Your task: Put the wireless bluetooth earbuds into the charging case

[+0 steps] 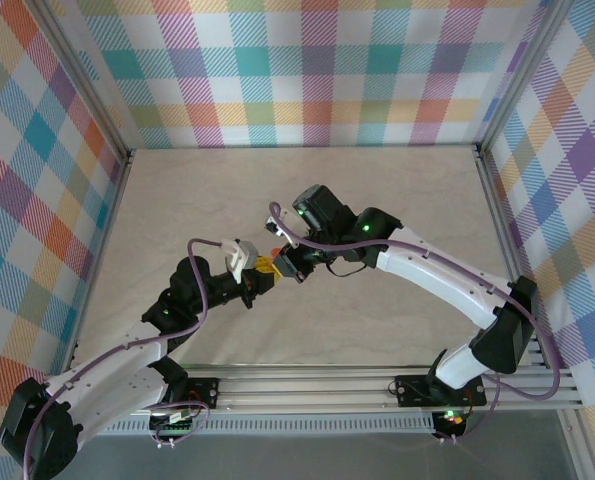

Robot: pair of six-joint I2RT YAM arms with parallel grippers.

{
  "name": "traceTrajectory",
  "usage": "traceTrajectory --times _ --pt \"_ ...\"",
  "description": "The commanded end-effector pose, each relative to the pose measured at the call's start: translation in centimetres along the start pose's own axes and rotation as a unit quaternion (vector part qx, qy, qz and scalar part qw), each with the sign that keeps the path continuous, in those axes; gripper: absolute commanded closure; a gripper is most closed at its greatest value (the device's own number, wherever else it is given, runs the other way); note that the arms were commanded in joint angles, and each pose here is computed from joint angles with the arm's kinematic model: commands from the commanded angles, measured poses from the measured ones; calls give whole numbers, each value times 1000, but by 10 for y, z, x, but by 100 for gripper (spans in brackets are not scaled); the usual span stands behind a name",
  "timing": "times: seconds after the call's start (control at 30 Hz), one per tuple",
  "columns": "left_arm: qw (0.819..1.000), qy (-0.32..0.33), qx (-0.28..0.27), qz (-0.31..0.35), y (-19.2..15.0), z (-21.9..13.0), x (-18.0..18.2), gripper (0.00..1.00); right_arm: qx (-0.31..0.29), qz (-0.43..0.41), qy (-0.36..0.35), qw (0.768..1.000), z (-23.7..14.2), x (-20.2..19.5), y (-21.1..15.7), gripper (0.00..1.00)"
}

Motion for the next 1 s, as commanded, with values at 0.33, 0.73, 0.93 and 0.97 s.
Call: traceTrajectory --times 0.33,0.73,0.93,0.97 --pt "998 -20 -46 26 19 -5 -9 100 -88 119 23 989 -20 -16 1 94" --pt "998 -6 -58 22 14 -4 -5 100 -134 172 97 971 -23 -19 5 94" --pt "997 6 -74 24 14 -4 -3 100 -159 194 116 961 -23 -19 9 94" --pt "997 9 -77 23 13 -4 -2 100 -161 199 120 959 -22 -19 8 94"
Point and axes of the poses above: each hand's point on the last joint's axis, 136 mm out from that joint toward the fingers, its own z axis out along the fingers, its own x axis along the line the jaws close on, y = z × x, the point moved 10 cm from there along -z, back along the fingers, and after that the axes turned 2 degrees about -z, right-handed, at the moved point
